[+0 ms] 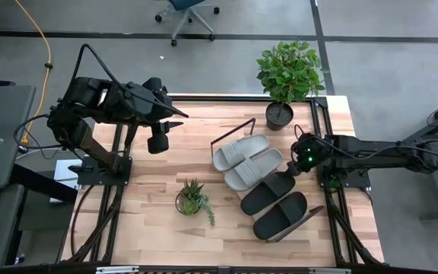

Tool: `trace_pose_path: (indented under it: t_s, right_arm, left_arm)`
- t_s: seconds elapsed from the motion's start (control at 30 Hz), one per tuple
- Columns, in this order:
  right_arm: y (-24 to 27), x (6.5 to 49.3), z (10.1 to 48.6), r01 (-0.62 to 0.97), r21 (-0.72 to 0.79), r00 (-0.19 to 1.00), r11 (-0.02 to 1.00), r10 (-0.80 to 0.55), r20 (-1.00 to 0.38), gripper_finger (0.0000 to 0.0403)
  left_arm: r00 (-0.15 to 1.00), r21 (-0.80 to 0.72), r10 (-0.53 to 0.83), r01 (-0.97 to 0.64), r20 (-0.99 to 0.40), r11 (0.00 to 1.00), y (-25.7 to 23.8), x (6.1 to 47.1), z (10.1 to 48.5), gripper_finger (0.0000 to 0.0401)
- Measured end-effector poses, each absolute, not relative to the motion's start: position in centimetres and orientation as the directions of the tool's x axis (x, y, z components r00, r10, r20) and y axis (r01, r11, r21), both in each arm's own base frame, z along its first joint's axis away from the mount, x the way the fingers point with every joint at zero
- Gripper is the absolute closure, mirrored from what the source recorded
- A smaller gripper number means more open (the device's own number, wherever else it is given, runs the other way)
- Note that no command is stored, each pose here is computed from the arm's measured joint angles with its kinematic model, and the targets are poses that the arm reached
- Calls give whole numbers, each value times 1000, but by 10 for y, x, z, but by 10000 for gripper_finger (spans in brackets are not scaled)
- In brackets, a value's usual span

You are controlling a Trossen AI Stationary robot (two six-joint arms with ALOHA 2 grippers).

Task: Pick and place slides into the shelf
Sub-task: Return to Home Position

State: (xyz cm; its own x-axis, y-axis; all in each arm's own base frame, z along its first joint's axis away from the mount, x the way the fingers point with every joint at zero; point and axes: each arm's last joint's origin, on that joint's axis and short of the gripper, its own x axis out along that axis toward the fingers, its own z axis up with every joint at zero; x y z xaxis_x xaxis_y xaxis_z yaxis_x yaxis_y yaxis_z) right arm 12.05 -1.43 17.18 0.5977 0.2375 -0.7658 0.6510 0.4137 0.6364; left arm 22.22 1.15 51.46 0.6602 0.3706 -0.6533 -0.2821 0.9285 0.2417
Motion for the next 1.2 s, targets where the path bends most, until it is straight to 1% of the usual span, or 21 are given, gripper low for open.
trace_pose_path:
  t_s: [0.1, 0.27, 0.4, 0.47, 0.5, 0.57, 0.63, 0.7, 0.8, 0.9, 1.0, 1.1, 1.2]
  right_arm:
    - [-14, 116, 173, 663, 624, 599, 414, 208, -774, 208]
    - [-16, 111, 179, 663, 630, 647, 404, 114, -754, 208]
    - [-16, 107, 196, 619, 663, 715, 421, 49, -698, 208]
    - [-16, 104, 208, 575, 689, 754, 441, 39, -655, 208]
    - [-15, 103, 215, 540, 703, 777, 463, 46, -627, 208]
    - [-12, 100, 231, 431, 742, 822, 514, 116, -558, 208]
    - [-8, 97, 249, 303, 791, 852, 531, 221, -475, 208]
    - [-6, 93, 267, 190, 819, 878, 542, 279, -388, 208]
    - [-6, 90, 298, 49, 812, 942, 582, 244, -231, 208]
    - [-7, 85, 332, -93, 709, 983, 699, 177, -44, 212]
    - [-5, 75, 362, -179, 556, 984, 811, 160, 84, 236]
    - [-3, 60, 384, -187, 502, 981, 845, 139, 132, 285]
    - [0, 49, 399, -202, 489, 977, 849, 140, 161, 346]
  left_arm:
    - [660, 241, 370, -282, -654, 929, 12, 222, 515, 274]
    - [658, 241, 368, -279, -657, 930, 11, 222, 514, 274]
    - [661, 234, 358, -272, -660, 934, 11, 222, 514, 274]
    - [663, 229, 351, -267, -662, 936, 11, 222, 514, 274]
    - [662, 227, 347, -264, -664, 937, 11, 222, 514, 274]
    - [653, 228, 343, -257, -675, 939, 11, 221, 513, 274]
    - [655, 228, 329, -239, -680, 944, 11, 221, 513, 274]
    - [667, 213, 279, -182, -691, 960, 10, 221, 513, 274]
    - [674, 198, 244, -146, -698, 969, 8, 221, 512, 274]
    - [678, 194, 222, -118, -701, 974, 8, 221, 512, 274]
    - [694, 178, 134, -8, -707, 984, 5, 219, 513, 275]
    - [724, 148, 63, 55, -687, 987, 1, 204, 520, 290]
    - [762, 157, 45, 75, -646, 985, -2, 181, 529, 326]
